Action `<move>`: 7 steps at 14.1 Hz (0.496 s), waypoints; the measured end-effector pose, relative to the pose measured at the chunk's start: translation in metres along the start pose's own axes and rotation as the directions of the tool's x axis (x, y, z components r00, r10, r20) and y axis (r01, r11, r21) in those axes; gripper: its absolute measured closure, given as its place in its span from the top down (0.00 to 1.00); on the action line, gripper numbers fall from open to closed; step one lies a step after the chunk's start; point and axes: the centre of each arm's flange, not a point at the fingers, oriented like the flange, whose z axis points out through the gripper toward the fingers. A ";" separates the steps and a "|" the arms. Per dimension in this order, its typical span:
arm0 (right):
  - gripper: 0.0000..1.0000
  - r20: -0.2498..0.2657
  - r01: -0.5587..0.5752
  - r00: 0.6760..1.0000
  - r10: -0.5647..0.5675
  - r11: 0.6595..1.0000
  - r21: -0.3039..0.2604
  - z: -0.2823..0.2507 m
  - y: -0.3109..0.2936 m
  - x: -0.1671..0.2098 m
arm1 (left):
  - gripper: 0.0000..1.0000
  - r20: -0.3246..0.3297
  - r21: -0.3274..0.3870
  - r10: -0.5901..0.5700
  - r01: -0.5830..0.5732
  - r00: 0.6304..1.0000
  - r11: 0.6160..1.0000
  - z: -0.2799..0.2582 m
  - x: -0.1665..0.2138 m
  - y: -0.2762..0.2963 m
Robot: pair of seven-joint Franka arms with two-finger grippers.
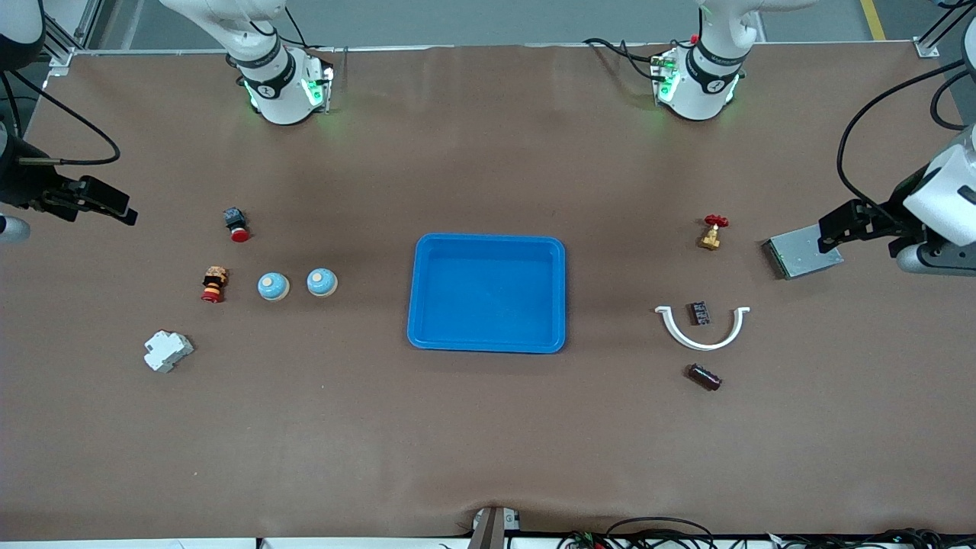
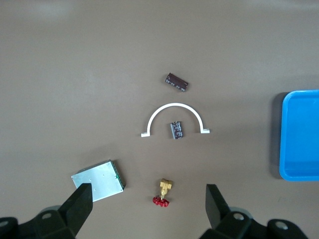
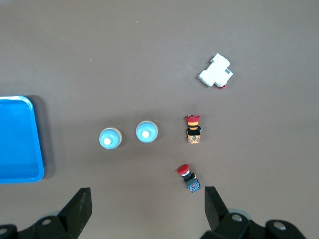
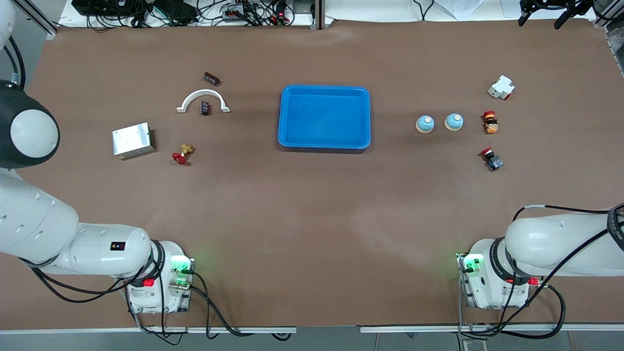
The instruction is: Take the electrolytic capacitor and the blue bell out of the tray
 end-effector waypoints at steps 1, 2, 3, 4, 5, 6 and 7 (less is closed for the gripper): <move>1.00 -0.001 0.001 1.000 -0.001 1.000 0.000 0.000 0.000 0.000 | 1.00 0.002 0.001 0.000 0.000 1.000 1.000 -0.001 -0.004 0.000; 1.00 -0.001 0.001 1.000 -0.001 1.000 0.000 0.000 -0.001 0.000 | 1.00 0.003 0.001 -0.001 0.001 1.000 1.000 -0.002 -0.008 0.000; 1.00 -0.001 0.002 1.000 -0.002 1.000 0.000 0.000 -0.001 0.000 | 1.00 0.003 0.001 -0.001 0.001 1.000 1.000 -0.002 -0.010 0.000; 1.00 -0.001 0.002 1.000 -0.002 1.000 0.000 0.000 -0.001 0.000 | 1.00 0.002 0.002 -0.001 0.001 1.000 1.000 -0.002 -0.010 0.000; 1.00 -0.001 0.002 1.000 -0.002 1.000 0.000 0.000 -0.001 0.000 | 1.00 0.000 0.001 -0.003 0.003 1.000 1.000 -0.002 -0.010 0.001; 1.00 -0.001 0.002 1.000 -0.002 1.000 0.000 0.000 -0.001 0.000 | 1.00 -0.003 0.001 -0.017 0.017 1.000 1.000 -0.003 -0.010 0.003; 1.00 -0.001 0.002 1.000 -0.002 1.000 0.000 0.000 -0.001 0.000 | 1.00 -0.007 0.000 -0.035 0.035 0.999 0.999 -0.003 -0.009 0.006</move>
